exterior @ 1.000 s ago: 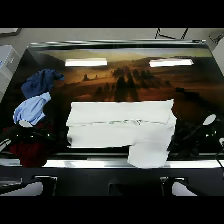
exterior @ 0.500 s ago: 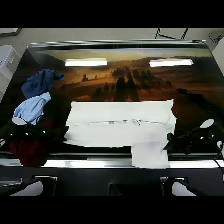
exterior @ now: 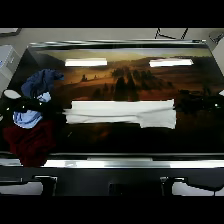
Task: Fold the clothes and pants, and hang the long-sleeved shirts on hangers.
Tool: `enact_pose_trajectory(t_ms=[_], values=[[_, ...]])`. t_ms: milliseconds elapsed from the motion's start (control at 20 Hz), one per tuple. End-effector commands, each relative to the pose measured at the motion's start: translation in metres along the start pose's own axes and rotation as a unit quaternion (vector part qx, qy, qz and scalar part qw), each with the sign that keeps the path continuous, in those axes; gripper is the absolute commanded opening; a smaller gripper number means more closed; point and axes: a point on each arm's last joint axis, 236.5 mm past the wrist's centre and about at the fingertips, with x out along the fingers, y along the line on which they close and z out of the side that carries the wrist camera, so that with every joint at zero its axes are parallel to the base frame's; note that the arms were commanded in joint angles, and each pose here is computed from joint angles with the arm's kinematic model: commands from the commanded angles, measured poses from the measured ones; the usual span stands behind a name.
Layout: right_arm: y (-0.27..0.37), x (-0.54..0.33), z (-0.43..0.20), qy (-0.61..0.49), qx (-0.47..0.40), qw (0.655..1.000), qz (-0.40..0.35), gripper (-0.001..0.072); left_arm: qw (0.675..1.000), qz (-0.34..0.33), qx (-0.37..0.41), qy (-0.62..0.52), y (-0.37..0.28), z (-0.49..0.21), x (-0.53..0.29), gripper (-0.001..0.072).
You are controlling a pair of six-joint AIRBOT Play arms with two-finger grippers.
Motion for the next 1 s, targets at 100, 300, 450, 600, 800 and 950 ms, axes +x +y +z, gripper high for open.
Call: enact_pose_trajectory(t_ms=[100,300,450,600,800,950], values=[[0.019,0.067,0.051,-0.042,0.02,0.999,0.027,0.0032,0.999,-0.026,-0.038,-0.008,-0.008,0.078,0.04,0.0022],[0.009,0.095,0.054,-0.037,0.033,0.999,0.02,0.0032,0.996,-0.024,-0.08,0.019,0.015,0.078,0.066,0.0053],[0.004,0.072,0.052,-0.009,0.068,0.997,0.029,0.0341,0.996,-0.026,-0.081,0.005,0.026,0.087,0.047,0.0676],[-0.048,0.025,0.043,0.035,0.044,0.998,0.003,0.0696,0.996,-0.033,-0.083,-0.03,0.033,0.101,-0.008,0.0708],[-0.114,0.015,0.014,0.084,0.09,0.992,-0.017,0.072,0.995,-0.034,-0.06,-0.072,0.014,0.102,-0.067,0.0708],[-0.104,0.047,-0.001,0.111,0.069,0.991,0.017,0.072,0.995,-0.035,-0.019,-0.087,-0.024,0.094,-0.088,0.0707]])
